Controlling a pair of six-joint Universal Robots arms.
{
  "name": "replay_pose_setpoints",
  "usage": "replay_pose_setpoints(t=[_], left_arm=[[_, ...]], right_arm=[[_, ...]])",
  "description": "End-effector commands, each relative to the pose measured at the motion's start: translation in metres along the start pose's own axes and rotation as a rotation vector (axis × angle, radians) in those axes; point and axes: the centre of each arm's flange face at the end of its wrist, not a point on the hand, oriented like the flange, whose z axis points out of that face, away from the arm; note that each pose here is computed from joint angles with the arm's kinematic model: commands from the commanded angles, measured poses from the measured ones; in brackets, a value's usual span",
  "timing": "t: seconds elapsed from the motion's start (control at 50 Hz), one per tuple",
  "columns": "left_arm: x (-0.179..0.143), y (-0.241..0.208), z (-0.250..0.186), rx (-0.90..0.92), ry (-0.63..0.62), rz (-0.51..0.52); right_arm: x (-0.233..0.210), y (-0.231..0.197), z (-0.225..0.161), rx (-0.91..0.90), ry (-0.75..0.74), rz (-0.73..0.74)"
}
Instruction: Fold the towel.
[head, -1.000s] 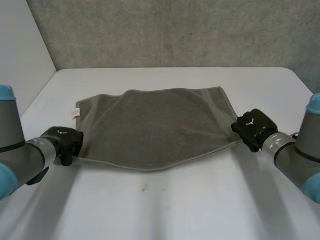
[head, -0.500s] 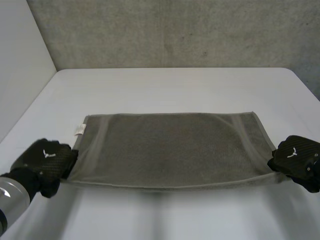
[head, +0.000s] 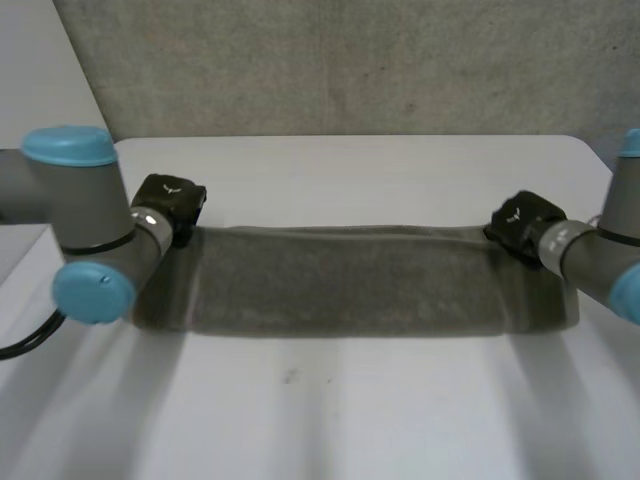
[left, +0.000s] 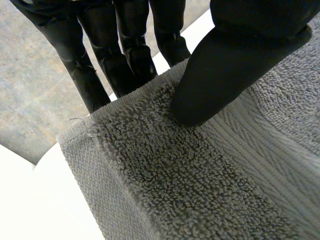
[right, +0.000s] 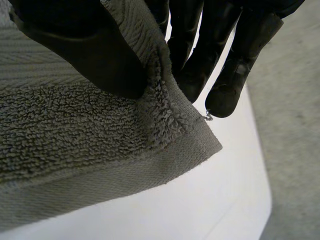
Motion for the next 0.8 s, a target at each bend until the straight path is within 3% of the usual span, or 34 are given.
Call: replay_pose_setpoints(t=[0.02,0.26,0.44,0.54,0.66,0.8], left_arm=[[0.004,0.004,0.040,0.024,-0.038,0.003],[0.014,0.010,0.063,0.010,-0.037,0.012],[0.013,-0.005,0.057,0.031,-0.068,0.008],[0.010,-0.023,0.033,0.036,-0.067,-0.012],[0.009,-0.021,0.001,-0.013,-0.034,-0.038],[0.010,-0.010,-0.050,0.005,-0.008,-0.086]], right_arm=[[0.011,-0.009,0.037,0.072,0.120,-0.004],[-0.001,-0.016,0.079,0.120,0.163,-0.047],[0.016,-0.028,0.078,0.166,0.229,-0.006],[0.052,-0.046,0.050,0.220,0.281,0.156],[0.057,-0.052,0.019,0.216,0.253,0.255],[0.035,-0.010,-0.021,0.071,0.153,0.352]])
